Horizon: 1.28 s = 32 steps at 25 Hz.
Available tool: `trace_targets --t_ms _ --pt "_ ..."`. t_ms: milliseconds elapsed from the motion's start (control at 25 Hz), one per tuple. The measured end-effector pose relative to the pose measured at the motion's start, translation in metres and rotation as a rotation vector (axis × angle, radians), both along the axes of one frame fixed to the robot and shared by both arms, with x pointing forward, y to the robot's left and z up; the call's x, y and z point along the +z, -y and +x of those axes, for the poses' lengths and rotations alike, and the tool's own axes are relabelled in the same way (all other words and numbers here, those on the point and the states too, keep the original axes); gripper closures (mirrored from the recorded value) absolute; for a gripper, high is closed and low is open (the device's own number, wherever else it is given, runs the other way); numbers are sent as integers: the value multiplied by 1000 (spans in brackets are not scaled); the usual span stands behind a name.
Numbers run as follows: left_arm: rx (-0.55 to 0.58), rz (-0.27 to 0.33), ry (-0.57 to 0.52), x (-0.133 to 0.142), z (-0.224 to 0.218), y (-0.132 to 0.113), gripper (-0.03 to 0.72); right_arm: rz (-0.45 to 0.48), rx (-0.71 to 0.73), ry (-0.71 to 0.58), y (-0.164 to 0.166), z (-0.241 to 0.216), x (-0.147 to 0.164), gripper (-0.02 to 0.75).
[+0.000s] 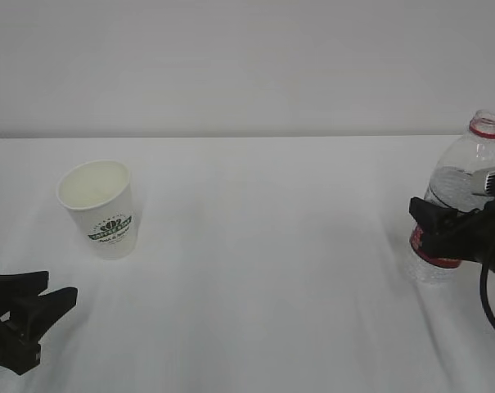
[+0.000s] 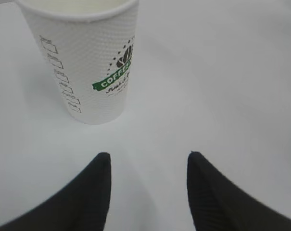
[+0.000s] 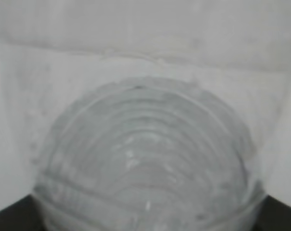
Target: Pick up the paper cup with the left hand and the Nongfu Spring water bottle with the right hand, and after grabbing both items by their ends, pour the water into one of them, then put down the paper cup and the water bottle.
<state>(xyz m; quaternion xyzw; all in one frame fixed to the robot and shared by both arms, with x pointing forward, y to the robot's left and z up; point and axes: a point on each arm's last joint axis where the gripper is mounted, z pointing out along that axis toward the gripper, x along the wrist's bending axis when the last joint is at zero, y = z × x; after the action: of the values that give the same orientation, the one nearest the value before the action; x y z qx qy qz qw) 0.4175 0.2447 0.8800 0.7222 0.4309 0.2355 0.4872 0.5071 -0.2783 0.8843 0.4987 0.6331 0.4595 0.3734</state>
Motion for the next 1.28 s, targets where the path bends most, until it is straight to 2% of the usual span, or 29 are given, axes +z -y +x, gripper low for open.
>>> trace_targets --t_ms 560,1000,1280 --pt "-8 0 0 0 0 1 310 18 -2 44 0 -1 17 265" --pt "-9 -1 3 0 0 1 311 -13 31 1 -2 -9 37 265" --pt "-9 -1 3 0 0 1 311 -25 41 -33 -3 -13 39 265"
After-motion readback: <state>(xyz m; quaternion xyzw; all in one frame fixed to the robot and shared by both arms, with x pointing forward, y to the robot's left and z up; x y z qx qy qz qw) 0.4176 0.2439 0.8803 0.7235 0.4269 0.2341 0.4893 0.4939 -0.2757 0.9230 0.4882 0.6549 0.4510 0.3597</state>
